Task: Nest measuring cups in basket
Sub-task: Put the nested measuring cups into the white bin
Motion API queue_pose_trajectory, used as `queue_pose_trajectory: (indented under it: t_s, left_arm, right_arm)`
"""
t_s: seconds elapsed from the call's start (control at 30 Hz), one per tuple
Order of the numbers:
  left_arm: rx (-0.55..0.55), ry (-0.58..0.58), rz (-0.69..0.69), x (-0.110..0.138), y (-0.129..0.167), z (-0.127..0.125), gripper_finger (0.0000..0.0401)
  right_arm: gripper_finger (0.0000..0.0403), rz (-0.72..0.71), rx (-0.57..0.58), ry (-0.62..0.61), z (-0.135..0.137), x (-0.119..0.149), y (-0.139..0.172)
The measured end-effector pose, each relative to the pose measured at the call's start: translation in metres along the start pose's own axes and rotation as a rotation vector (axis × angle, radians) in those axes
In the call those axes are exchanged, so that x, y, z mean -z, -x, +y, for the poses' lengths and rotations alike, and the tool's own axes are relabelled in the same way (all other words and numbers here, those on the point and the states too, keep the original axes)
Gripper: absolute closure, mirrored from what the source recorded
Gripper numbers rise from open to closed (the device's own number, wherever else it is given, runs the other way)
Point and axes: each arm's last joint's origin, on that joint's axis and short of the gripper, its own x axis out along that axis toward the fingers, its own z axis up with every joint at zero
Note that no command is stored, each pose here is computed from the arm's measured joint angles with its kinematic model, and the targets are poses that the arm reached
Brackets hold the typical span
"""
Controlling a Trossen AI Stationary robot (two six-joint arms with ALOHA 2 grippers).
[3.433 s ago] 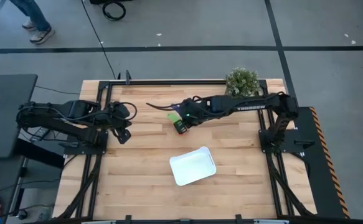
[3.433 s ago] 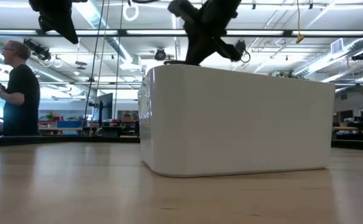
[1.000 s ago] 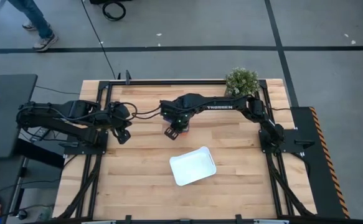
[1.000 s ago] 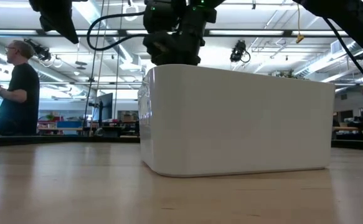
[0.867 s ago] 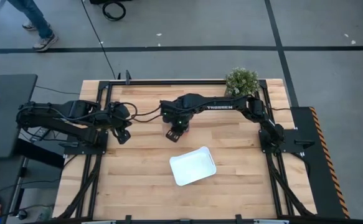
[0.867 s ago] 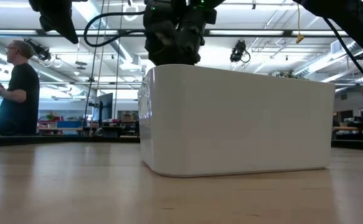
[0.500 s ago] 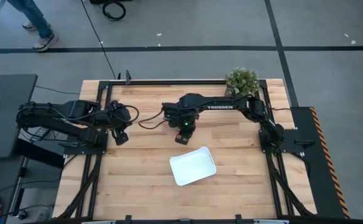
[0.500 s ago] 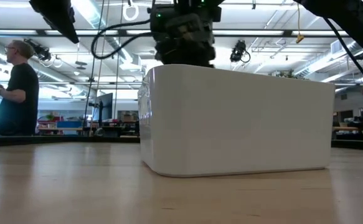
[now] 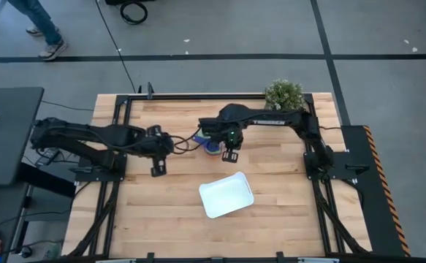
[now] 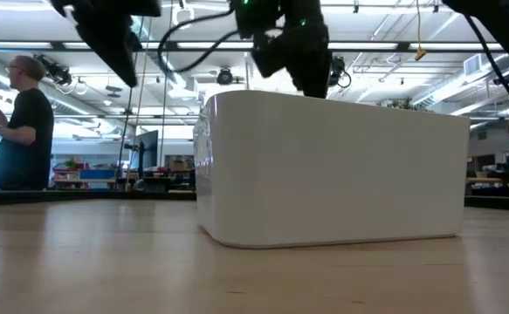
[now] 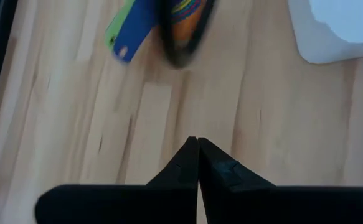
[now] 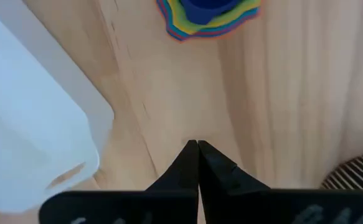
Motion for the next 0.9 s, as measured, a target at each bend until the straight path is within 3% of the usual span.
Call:
queue_pose_trajectory:
  t_s: [0.4,0.7,0.9]
  left_arm:
    - [-0.026,0.011,0.005,-0.019,-0.032,0.012,0.0392]
    - [0.045,-0.116,-0.06,-0.031,-0.043,0.019,0.0392]
    - [0.035,-0.294,-0.09,-0.033,-0.042,0.019,0.0392]
  right_arm:
    - [0.0401,-0.301,0.02,-0.053,-0.023,0.073,0.099]
    - [0.0399,-0.491,0.057,-0.099,-0.038,0.131,0.147]
    - [0.0399,-0.568,0.053,-0.098,-0.041,0.158,0.164]
